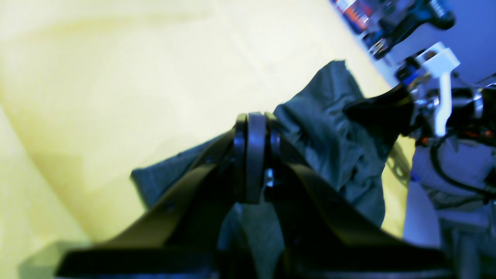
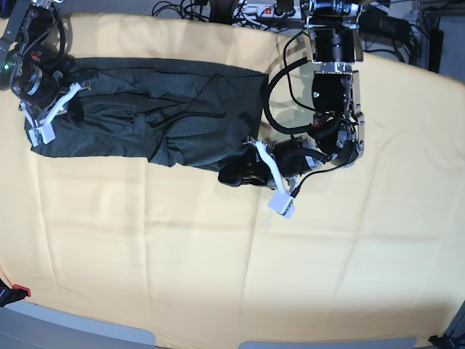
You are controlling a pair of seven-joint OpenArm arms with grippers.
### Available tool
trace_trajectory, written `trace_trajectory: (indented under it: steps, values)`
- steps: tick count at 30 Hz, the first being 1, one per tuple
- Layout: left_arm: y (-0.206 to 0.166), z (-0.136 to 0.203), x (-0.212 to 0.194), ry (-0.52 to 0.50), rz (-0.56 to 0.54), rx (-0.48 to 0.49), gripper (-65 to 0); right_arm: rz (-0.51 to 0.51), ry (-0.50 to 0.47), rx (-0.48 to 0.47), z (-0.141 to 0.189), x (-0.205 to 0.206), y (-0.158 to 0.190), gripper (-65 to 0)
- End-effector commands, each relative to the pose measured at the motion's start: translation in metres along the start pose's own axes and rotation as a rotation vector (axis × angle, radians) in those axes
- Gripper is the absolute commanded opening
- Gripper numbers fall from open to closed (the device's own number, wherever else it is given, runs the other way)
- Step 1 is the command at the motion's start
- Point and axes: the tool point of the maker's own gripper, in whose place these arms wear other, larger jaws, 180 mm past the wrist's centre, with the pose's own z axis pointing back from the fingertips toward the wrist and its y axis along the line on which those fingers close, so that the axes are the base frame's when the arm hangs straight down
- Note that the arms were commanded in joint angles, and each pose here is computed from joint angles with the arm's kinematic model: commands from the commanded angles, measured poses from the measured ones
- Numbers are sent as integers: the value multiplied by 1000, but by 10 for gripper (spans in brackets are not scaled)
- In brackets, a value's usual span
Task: Fold the T-shirt properly
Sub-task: 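Fold the held end with the left gripper toward the right gripper, then press the folded end down with the left gripper onto the strip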
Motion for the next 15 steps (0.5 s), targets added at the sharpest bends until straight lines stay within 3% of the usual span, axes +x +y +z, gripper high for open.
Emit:
trace_trajectory:
  steps: [1,9,15]
  values:
    - [-6,0,14,-22,-39,-16,-650,20,-2,-19,4,5,-5,-650]
    - [-21,-11,-45,282,-178,-67,-650,21,0,-21,4,4,-6,-650]
    - [-38,-21,-58,332,-214,-118,-650,21,1,-21,4,4,-6,-650]
